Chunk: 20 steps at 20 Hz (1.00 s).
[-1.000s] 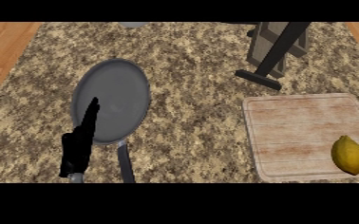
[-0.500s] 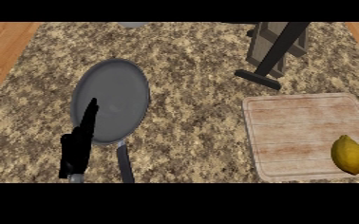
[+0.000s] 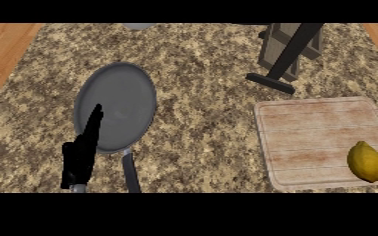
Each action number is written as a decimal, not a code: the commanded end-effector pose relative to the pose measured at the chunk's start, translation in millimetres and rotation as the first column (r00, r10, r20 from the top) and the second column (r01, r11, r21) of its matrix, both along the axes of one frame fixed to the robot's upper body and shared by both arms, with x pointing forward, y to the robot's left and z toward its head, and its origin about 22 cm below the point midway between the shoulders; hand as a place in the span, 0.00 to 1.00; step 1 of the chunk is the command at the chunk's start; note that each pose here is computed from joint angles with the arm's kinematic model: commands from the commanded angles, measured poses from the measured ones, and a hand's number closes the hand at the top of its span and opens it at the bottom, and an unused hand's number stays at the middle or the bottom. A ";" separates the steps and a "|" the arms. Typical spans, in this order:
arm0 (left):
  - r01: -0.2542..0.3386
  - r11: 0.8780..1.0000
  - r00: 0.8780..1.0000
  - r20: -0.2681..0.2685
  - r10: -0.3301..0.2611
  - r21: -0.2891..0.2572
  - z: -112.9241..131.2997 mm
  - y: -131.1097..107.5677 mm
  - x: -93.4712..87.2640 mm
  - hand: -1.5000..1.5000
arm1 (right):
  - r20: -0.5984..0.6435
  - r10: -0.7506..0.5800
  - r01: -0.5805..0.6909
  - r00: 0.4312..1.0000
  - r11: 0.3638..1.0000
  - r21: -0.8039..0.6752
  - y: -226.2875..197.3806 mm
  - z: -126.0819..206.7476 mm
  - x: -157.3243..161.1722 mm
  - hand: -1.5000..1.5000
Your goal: Pick the bell pepper from the cutting board and place it in the tiered basket
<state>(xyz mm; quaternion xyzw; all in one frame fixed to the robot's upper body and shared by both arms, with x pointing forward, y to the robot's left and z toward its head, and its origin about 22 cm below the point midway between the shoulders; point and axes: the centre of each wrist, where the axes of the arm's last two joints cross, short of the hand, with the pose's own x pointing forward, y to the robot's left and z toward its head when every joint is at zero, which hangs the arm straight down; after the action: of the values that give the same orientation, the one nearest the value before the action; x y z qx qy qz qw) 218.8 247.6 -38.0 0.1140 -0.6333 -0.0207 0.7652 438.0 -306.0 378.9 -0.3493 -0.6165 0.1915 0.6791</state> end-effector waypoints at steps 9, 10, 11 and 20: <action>0.005 1.000 0.999 -0.054 -0.006 -0.016 -6.6 -5.1 -0.4 0.50 | 0.178 -0.057 -0.024 0.982 0.905 0.425 -21.6 3.6 0.9 0.00; 0.005 1.000 0.998 -0.067 -0.006 -0.011 -11.9 -6.3 -7.0 0.50 | 0.238 -0.098 -0.017 0.966 0.898 0.440 -22.5 7.8 -1.5 0.00; -0.020 1.000 0.997 -0.076 0.020 -0.007 -11.8 5.7 0.6 0.50 | 0.264 -0.141 0.011 0.954 0.899 0.438 -31.6 5.0 -4.4 0.00; -0.008 1.000 0.997 -0.073 0.007 -0.020 -4.4 12.8 -7.2 0.50 | 0.294 -0.505 0.312 0.812 0.800 0.512 -141.8 50.8 -78.1 0.00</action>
<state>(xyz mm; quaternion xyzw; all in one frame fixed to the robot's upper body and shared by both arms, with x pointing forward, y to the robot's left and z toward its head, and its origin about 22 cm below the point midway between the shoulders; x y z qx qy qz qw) 217.0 251.2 -36.5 0.1180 -0.6275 -0.0165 0.7694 393.8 -404.8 412.1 -0.3252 -0.6960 -0.1332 0.6261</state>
